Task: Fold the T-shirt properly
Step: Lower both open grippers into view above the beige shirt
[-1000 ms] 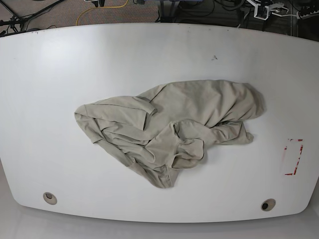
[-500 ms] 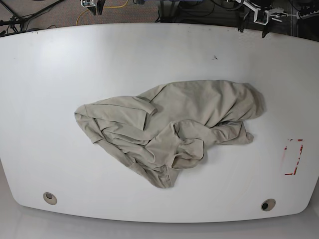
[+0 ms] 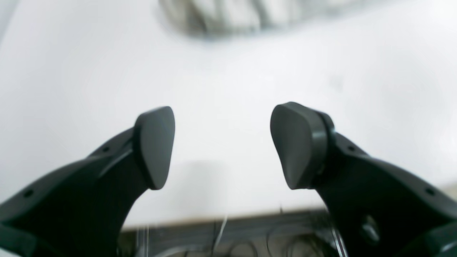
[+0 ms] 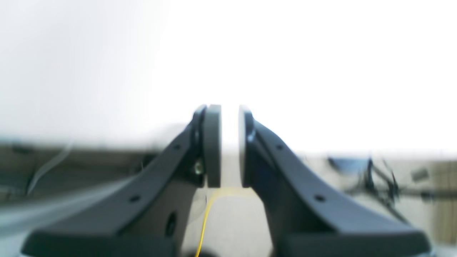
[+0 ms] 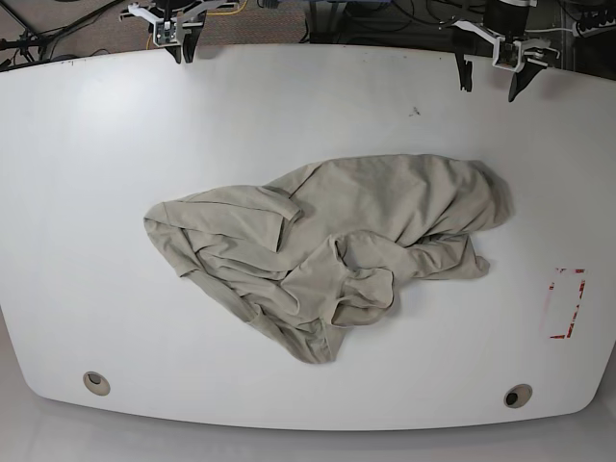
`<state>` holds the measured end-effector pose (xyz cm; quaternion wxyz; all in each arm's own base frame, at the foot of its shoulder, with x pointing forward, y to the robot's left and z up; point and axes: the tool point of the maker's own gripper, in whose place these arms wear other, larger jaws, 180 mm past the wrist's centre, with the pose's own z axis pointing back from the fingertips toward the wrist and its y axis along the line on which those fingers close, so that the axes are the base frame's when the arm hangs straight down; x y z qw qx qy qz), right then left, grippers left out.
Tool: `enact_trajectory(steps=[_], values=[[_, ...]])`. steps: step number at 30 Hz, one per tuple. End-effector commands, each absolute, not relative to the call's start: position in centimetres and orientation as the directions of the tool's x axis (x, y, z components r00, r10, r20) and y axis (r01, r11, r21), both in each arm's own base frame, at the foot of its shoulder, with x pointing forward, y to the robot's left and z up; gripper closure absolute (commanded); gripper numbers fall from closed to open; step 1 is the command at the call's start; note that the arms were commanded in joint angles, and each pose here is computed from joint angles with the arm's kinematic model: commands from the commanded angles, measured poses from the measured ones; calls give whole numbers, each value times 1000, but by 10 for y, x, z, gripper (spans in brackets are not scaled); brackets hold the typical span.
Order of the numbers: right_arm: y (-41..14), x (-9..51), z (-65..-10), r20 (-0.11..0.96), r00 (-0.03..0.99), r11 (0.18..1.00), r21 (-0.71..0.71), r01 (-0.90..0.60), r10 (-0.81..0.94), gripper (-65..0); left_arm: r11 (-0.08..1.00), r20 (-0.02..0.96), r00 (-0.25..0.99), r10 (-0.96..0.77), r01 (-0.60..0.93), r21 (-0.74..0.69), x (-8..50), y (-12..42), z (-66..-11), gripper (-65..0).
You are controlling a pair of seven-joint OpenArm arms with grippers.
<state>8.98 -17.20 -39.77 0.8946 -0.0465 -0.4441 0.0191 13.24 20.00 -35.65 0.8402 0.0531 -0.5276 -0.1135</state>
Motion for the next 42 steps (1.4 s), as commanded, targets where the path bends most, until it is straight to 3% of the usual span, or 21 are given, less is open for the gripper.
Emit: enact_trajectory(steps=[1, 29, 35, 42], values=[[-172, 95, -394, 803, 591, 995, -103, 9, 77, -76, 966, 887, 383, -256, 119, 228, 141, 207, -346, -433], [-169, 177, -369, 895, 439, 996, -92, 19, 74, -100, 966, 942, 218, -256, 78, 245, 198, 207, -300, -443], [-166, 185, -370, 880, 470, 996, -85, 1, 75, -152, 966, 943, 213, -256, 90, 242, 197, 203, -300, -449], [-161, 179, -381, 851, 522, 998, -66, -8, 60, -264, 966, 939, 227, -258, 89, 244, 200, 206, -307, -480]])
